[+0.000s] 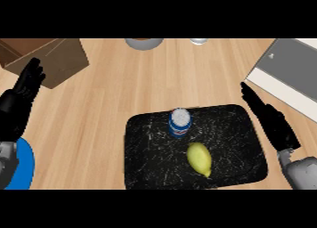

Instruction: Pick the lemon from the tray and place it in the tiered shelf

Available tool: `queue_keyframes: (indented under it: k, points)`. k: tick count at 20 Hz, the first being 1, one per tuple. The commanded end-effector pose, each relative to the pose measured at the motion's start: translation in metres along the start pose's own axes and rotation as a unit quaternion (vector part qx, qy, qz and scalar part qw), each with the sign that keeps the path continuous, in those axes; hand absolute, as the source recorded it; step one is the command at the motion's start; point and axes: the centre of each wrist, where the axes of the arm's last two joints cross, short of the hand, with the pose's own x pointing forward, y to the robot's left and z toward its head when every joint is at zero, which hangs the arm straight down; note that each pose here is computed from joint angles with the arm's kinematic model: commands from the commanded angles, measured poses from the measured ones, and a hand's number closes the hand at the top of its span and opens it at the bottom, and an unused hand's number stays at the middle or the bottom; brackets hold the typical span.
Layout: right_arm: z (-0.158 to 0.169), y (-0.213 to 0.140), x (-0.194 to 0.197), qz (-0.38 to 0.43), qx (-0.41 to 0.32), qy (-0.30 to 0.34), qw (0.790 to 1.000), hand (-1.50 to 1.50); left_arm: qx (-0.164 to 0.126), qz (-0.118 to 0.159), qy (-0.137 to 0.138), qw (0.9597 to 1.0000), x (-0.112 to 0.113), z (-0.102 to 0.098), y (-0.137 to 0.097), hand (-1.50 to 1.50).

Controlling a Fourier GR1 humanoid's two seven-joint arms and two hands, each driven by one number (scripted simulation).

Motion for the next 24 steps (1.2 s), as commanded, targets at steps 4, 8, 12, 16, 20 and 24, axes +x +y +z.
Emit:
queue_keyframes:
  k: [4, 8, 12, 16, 20, 24]
  points:
    - [0.016, -0.025, 0.031, -0.040, -0.109, -0.274, 0.955, 1.50, 0.024, 0.061, 0.177, 0.9821, -0.066, 0.030, -0.005, 0.00]
    - [0.052, -0.060, -0.032, 0.055, -0.250, -0.200, 0.946, 1.50, 0.007, 0.129, 0.264, 0.9557, -0.098, 0.055, -0.028, 0.00]
    - [0.072, -0.055, -0.086, -0.092, -0.231, -0.276, 0.928, -1.50, -0.021, 0.136, 0.260, 0.9558, -0.097, 0.051, -0.032, 0.00]
    - [0.098, -0.042, -0.106, -0.059, -0.144, -0.345, 0.926, -1.50, -0.029, 0.130, 0.270, 0.9538, -0.104, 0.060, -0.039, 0.00]
    - [0.135, -0.054, -0.119, -0.019, -0.062, -0.348, 0.935, -1.50, -0.028, 0.137, 0.268, 0.9534, -0.111, 0.067, -0.035, 0.00]
    - [0.149, -0.088, -0.074, 0.028, -0.012, -0.334, 0.942, -1.50, -0.024, 0.139, 0.270, 0.9525, -0.116, 0.052, -0.037, 0.00]
